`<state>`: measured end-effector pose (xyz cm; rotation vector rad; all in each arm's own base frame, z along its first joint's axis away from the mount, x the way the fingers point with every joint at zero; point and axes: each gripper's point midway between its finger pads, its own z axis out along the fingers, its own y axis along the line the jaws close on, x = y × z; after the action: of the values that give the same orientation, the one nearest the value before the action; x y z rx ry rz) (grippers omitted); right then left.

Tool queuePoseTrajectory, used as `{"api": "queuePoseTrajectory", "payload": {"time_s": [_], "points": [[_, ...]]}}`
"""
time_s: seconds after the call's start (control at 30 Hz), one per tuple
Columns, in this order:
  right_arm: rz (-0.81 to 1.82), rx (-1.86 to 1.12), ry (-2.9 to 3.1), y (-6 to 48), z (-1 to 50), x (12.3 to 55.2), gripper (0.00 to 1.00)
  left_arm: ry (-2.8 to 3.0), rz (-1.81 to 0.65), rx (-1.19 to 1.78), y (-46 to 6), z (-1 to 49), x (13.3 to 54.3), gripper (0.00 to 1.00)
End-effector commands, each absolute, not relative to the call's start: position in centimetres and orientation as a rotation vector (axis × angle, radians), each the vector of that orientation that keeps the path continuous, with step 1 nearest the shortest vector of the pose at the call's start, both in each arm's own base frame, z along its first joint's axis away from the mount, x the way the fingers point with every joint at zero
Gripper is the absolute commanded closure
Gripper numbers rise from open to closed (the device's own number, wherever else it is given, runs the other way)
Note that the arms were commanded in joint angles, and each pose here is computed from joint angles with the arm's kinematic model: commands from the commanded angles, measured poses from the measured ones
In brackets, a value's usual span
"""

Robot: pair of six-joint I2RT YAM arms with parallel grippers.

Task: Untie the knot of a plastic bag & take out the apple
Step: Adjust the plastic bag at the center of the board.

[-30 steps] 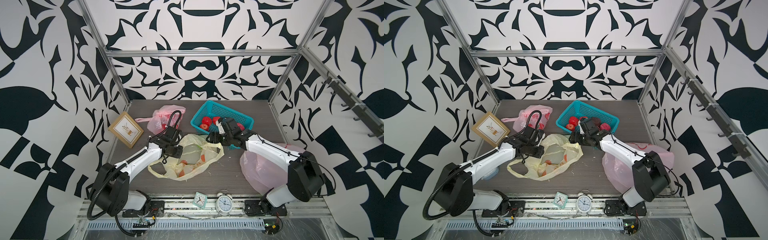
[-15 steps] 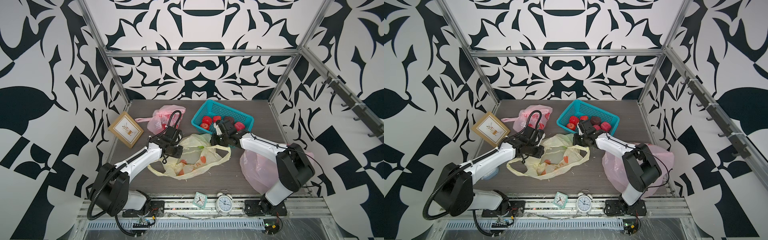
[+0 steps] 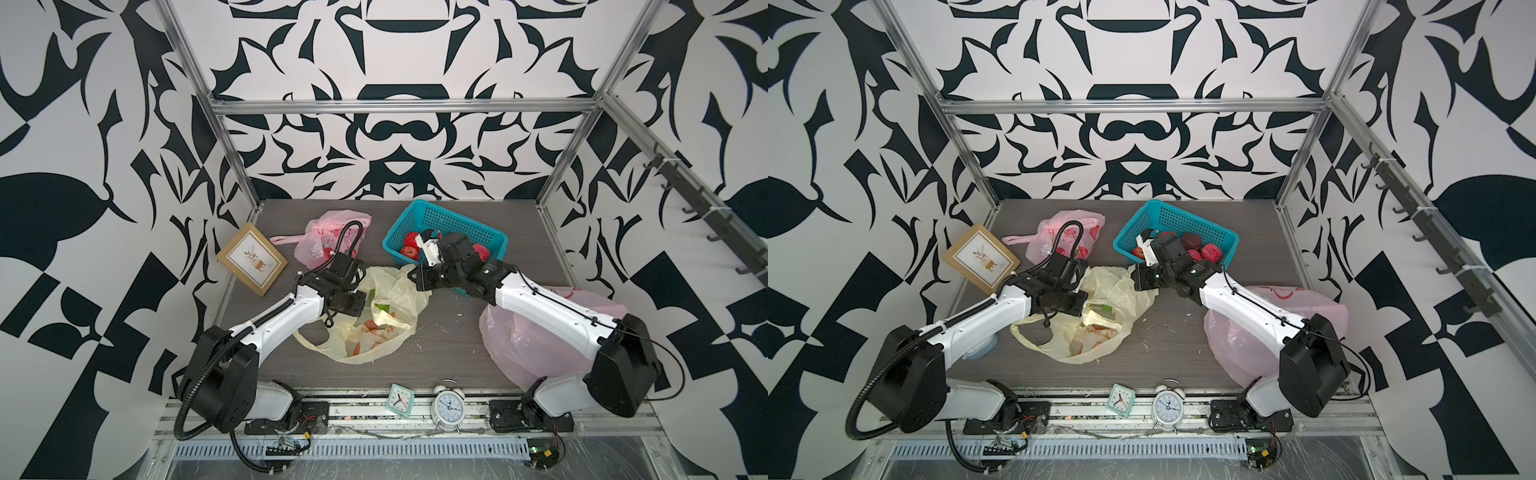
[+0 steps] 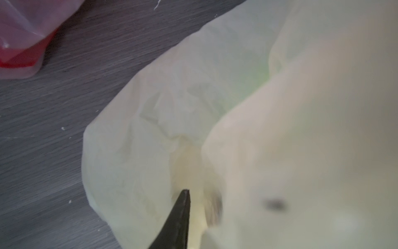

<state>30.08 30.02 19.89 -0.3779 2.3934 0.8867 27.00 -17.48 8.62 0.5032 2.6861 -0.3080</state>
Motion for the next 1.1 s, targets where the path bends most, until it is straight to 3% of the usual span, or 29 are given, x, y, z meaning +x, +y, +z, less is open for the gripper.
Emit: {"api": "queuePoseTrajectory", "payload": {"time_s": [0.0,0.33,0.43,0.57,0.7,0.83,0.97,1.07], "points": [[0.868,-0.425,2.385,30.0,20.6,30.0,1.0,2.665,-0.302,0.493,-17.3,9.5,27.2,0.71],[0.676,-0.397,2.438,27.5,18.2,32.3,1.0,2.676,-0.249,0.463,-16.6,10.1,27.3,0.71],[0.604,-0.377,2.434,25.7,18.4,33.2,0.76,2.693,-0.202,0.439,-15.9,10.4,27.2,0.72],[0.585,-0.396,2.326,24.3,21.7,33.8,0.53,2.676,-0.217,0.427,-15.8,11.7,27.0,0.71],[0.602,-0.509,2.166,24.4,26.3,33.1,0.41,2.632,-0.271,0.432,-16.4,13.4,27.1,0.71],[0.724,-0.709,1.986,25.9,31.1,30.4,0.41,2.646,-0.247,0.423,-16.1,13.9,27.0,0.71],[1.003,-1.02,1.732,30.0,35.4,23.4,0.41,2.654,-0.219,0.401,-15.7,14.1,27.1,0.71],[1.108,-1.222,1.633,33.2,35.9,18.5,0.41,2.65,-0.221,0.386,-15.7,14.3,27.2,0.71]]}}
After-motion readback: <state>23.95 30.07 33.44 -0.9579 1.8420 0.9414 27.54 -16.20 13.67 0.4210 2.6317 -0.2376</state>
